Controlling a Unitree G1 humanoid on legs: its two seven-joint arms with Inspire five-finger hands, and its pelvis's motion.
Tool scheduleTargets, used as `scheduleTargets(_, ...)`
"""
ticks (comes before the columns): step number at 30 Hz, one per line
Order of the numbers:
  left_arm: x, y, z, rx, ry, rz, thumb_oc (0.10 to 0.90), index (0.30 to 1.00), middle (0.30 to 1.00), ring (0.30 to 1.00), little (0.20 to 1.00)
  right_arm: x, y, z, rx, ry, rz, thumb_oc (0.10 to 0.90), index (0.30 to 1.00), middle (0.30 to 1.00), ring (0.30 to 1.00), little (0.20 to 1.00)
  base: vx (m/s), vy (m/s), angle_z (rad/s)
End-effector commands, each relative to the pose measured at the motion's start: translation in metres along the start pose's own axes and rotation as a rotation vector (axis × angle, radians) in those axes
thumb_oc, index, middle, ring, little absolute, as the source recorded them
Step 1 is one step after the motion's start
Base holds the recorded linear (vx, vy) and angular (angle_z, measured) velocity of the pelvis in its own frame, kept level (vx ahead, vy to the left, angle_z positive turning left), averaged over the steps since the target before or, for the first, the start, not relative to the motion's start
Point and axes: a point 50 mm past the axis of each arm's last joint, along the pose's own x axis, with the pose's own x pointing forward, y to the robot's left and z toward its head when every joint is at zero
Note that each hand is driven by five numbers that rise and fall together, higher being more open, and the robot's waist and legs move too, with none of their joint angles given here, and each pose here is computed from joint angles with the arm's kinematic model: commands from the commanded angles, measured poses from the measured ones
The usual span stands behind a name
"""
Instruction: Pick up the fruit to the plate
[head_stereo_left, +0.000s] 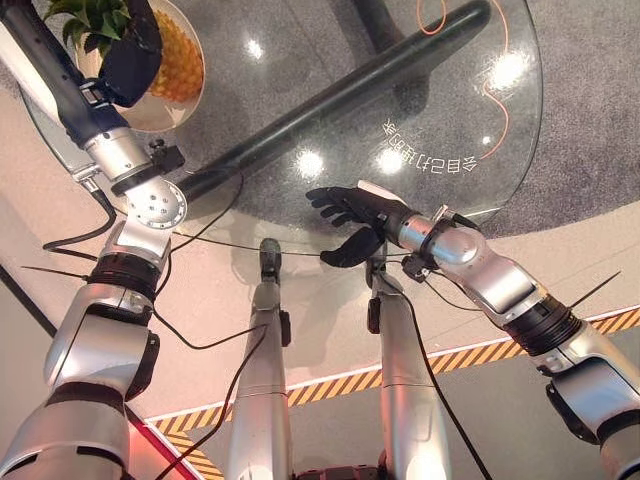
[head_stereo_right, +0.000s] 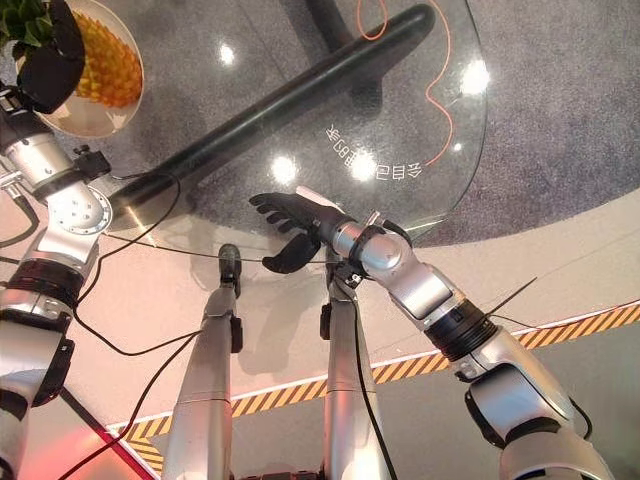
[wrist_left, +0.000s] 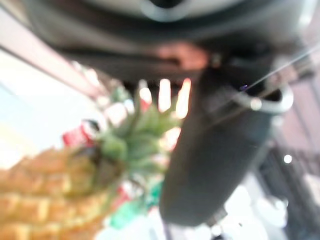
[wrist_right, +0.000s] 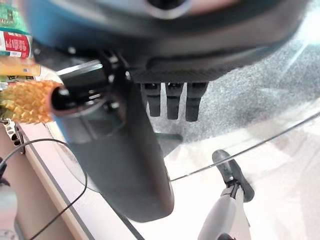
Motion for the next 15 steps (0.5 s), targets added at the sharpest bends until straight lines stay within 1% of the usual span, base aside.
scheduleTargets(1, 0.0216, 0.0094, 0.0184, -0.087, -0.083, 0.102, 0.800, 0.900, 0.900, 0.900, 0.900, -0.0124, 0.0159, -0.0135, 0.024, 0.015, 0.069, 0.800, 0.900, 0.900, 0.900, 0.900, 0.00, 0.000, 0.00)
scheduleTargets(8, 0.0199, 0.0122, 0.0168, -0.085, -0.074, 0.111, 0.800, 0.900, 0.900, 0.900, 0.900, -0.0127, 0.0157, -0.0144, 0.024, 0.021, 0.066, 0.800, 0.900, 0.900, 0.900, 0.900, 0.00, 0.000, 0.00)
scheduleTargets(15, 0.0182, 0.0087, 0.0160, -0.075, -0.067, 0.043, 0.800, 0.900, 0.900, 0.900, 0.900, -0.0138, 0.0142, -0.0140, 0.026, 0.026, 0.058, 0.800, 0.900, 0.900, 0.900, 0.900, 0.00, 0.000, 0.00)
